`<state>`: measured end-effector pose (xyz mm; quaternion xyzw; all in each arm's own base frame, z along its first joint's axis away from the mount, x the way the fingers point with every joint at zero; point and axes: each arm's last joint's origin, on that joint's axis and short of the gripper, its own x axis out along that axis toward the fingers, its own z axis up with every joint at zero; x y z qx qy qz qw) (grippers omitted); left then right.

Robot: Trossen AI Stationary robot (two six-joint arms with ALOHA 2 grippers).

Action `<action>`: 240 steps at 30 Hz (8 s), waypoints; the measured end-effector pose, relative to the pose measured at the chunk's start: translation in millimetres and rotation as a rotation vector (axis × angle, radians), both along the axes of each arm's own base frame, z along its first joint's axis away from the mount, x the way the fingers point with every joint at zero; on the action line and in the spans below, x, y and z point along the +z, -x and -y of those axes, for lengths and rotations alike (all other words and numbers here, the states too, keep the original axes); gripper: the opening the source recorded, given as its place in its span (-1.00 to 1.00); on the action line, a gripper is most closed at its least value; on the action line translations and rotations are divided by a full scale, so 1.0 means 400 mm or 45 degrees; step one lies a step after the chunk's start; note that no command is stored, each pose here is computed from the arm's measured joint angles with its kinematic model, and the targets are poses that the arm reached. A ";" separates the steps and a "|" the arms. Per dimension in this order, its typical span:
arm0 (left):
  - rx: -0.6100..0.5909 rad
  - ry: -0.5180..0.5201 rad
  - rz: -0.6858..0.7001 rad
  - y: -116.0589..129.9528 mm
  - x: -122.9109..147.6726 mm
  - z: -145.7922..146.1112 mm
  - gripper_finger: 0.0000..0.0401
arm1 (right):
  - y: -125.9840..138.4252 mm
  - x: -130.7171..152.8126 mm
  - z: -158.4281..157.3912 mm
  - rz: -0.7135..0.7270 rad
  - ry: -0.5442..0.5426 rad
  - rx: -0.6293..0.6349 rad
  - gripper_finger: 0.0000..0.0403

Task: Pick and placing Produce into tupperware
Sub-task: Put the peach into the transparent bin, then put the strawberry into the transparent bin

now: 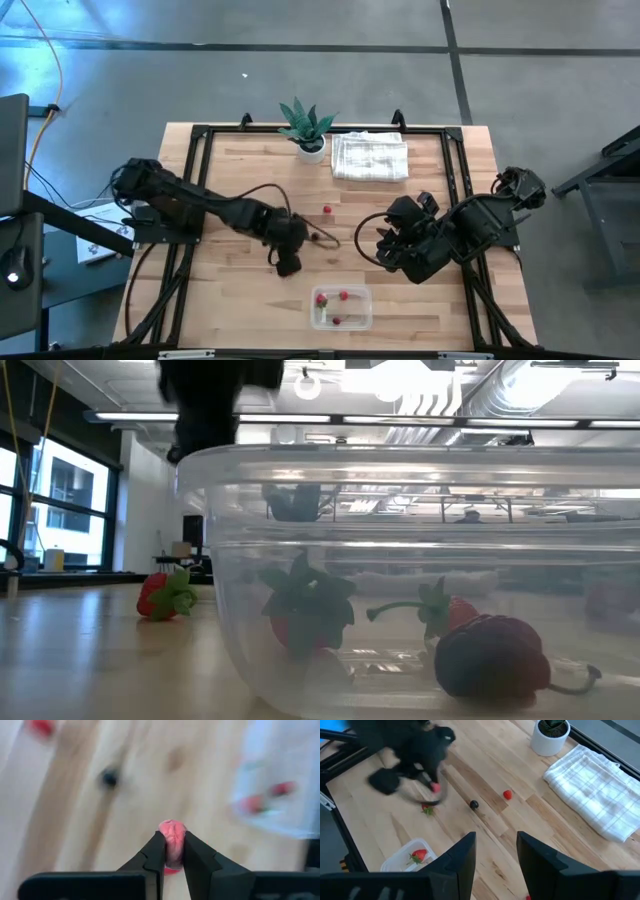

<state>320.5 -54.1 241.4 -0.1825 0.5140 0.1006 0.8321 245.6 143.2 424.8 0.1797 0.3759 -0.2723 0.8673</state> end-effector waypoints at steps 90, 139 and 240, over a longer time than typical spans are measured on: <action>0.139 -0.290 0.075 0.125 0.170 0.025 0.11 | 0.262 -0.429 -0.012 -0.197 -0.504 -0.798 -0.34; 0.161 -0.307 0.078 0.124 0.168 0.023 0.11 | 0.228 -0.662 0.141 -0.051 -0.936 -1.265 -0.34; 0.250 -0.255 0.091 0.124 0.168 0.023 0.11 | 0.098 -0.672 0.147 -0.755 -0.354 0.537 -0.19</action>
